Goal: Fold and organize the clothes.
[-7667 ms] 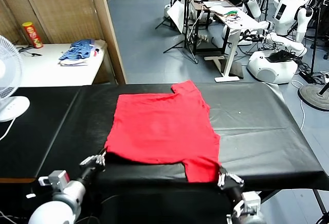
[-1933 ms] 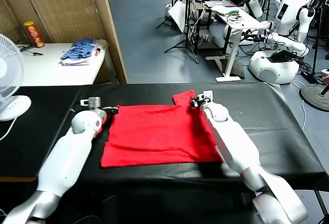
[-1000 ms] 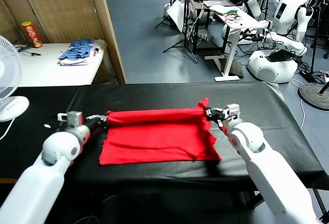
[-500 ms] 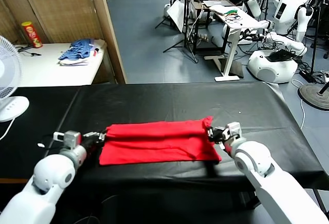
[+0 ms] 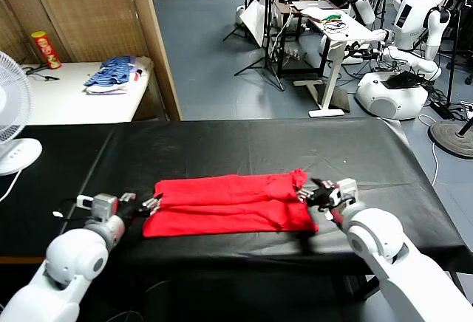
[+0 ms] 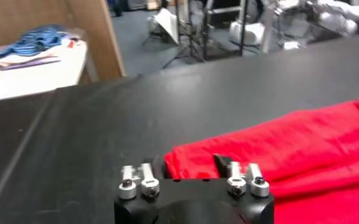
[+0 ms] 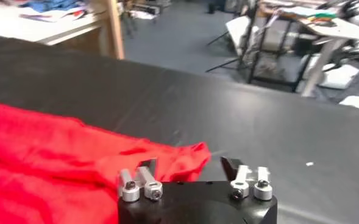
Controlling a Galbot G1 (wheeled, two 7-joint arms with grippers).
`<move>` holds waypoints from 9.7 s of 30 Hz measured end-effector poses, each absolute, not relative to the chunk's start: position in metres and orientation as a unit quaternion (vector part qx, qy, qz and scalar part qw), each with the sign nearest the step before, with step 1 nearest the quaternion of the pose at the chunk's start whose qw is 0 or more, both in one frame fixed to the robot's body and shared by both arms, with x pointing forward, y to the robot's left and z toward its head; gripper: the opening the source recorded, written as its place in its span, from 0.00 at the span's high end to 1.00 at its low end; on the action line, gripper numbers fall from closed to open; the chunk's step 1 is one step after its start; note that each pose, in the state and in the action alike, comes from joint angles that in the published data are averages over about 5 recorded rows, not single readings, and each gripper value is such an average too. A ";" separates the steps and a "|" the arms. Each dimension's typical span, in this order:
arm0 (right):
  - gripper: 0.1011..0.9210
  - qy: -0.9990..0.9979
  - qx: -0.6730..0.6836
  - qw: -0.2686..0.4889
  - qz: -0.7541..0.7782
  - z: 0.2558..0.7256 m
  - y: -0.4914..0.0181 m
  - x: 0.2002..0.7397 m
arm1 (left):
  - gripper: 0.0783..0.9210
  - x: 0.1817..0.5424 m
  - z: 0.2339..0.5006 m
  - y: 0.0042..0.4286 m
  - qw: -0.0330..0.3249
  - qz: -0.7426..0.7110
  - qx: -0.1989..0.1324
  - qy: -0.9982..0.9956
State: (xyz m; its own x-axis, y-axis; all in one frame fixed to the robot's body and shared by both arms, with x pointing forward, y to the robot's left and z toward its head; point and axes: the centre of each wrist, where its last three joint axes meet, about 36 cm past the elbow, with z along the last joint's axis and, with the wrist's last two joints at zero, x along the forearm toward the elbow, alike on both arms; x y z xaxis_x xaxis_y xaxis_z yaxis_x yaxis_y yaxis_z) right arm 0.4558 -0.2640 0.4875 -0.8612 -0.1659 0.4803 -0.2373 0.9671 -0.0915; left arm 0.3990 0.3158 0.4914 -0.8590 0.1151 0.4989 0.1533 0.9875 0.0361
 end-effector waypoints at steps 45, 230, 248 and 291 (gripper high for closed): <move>0.27 -0.977 0.066 0.201 0.035 0.405 -0.241 0.461 | 0.24 0.469 0.423 0.315 0.216 0.021 -0.037 -0.975; 0.15 -0.987 0.073 0.131 0.052 0.443 -0.203 0.382 | 0.92 0.398 0.477 0.390 0.106 -0.249 0.044 -0.962; 0.15 -0.985 0.069 0.147 0.057 0.442 -0.217 0.365 | 0.92 0.366 0.455 0.255 0.119 -0.081 -0.087 -0.986; 0.98 -0.952 0.257 0.163 0.033 0.388 -0.120 0.469 | 0.15 0.333 0.441 0.236 0.074 0.015 -0.138 -0.988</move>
State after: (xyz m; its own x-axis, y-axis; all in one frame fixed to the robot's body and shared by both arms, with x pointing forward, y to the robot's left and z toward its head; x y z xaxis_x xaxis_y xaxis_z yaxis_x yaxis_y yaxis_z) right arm 0.4693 -0.1202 0.3881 -0.8142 -0.4793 0.3275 -0.5010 0.8652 0.0206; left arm 0.3326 0.2362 0.4407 -0.9511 0.2739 0.1428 0.2695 0.9617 -0.0497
